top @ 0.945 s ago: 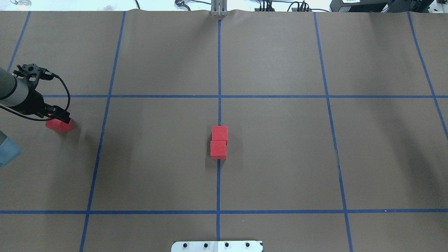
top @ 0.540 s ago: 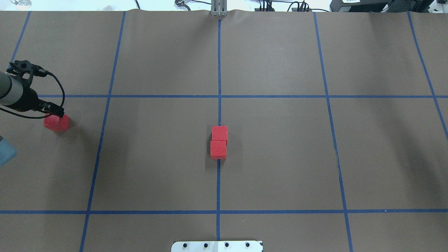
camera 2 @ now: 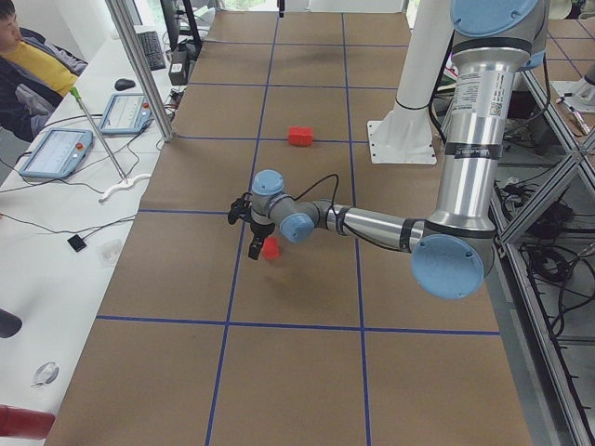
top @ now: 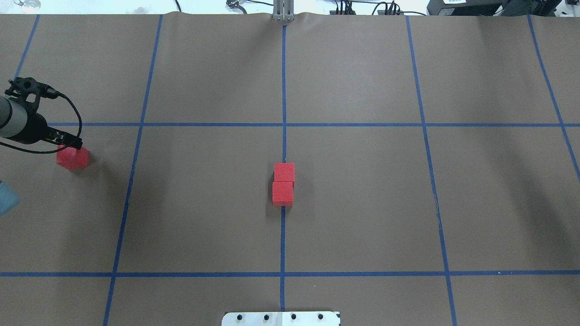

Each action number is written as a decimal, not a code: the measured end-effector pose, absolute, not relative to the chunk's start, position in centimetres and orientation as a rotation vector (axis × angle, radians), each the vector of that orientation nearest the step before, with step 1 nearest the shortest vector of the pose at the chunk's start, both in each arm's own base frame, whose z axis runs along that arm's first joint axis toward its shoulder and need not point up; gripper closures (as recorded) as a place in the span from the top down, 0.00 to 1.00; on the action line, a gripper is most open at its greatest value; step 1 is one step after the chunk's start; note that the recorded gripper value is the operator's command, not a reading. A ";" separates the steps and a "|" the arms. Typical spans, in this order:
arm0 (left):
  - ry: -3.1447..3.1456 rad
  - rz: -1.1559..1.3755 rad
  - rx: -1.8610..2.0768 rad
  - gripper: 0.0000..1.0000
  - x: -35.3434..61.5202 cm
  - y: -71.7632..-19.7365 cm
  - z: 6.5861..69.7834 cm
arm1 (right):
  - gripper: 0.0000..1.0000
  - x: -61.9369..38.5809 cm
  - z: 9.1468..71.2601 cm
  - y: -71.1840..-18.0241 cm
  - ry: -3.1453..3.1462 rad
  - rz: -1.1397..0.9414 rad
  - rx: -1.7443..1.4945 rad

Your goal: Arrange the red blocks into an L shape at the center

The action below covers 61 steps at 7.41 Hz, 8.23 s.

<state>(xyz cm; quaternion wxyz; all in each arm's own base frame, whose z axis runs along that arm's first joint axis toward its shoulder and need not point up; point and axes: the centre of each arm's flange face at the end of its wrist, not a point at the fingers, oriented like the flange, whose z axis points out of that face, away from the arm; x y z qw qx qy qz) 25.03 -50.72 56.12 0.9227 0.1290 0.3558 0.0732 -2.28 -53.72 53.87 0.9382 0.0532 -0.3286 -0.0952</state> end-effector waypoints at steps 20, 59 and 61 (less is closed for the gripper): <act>0.845 0.009 0.161 0.00 25.6 -49.0 52.7 | 0.99 -2.5 53.8 -54.8 -0.671 -0.195 0.108; 0.744 1.411 0.715 0.03 59.3 -45.9 20.3 | 0.99 7.4 62.9 -46.5 -0.704 0.044 -0.007; 0.743 1.412 0.711 0.05 59.4 -45.9 20.3 | 0.99 7.4 62.9 -46.6 -0.704 0.044 -0.006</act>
